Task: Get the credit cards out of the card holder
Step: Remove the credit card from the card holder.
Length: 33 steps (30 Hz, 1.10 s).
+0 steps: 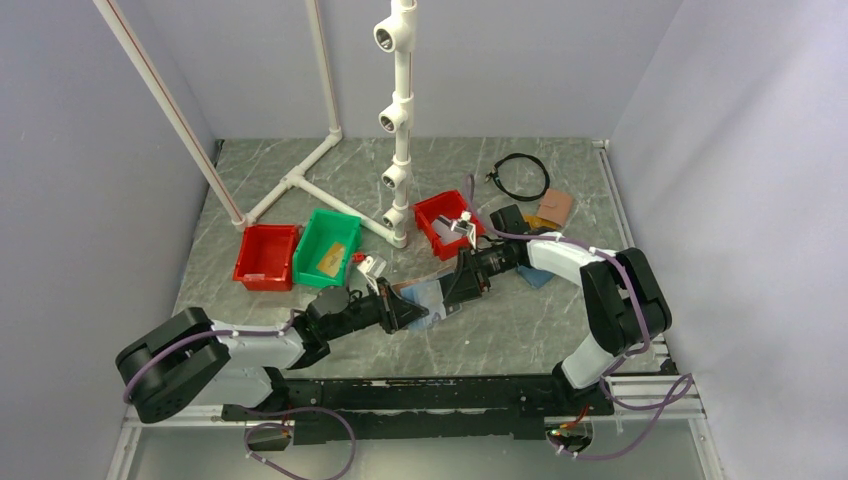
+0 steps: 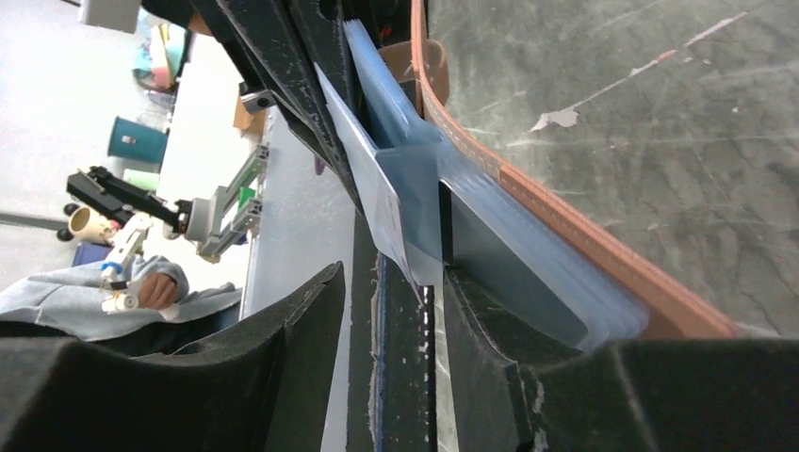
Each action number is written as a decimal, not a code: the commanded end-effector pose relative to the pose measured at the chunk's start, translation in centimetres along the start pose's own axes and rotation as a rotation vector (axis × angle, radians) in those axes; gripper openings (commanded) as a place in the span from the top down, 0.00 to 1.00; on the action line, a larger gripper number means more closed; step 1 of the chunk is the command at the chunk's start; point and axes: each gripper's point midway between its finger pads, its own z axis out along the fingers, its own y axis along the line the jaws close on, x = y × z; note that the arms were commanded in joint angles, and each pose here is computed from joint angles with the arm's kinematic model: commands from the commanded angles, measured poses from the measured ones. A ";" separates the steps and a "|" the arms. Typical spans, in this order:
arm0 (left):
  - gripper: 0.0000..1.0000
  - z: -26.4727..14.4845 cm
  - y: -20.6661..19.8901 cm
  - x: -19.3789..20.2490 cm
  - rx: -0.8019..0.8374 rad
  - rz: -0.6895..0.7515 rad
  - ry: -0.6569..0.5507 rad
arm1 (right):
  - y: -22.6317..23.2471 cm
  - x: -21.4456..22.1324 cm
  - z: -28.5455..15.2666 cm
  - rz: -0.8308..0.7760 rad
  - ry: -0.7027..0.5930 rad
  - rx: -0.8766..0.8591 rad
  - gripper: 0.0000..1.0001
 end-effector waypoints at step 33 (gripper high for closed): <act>1.00 -2.9 -0.6 -3.6 0.021 -0.055 -0.157 | 0.5 -1.5 -0.7 -0.091 -0.029 -0.037 1.00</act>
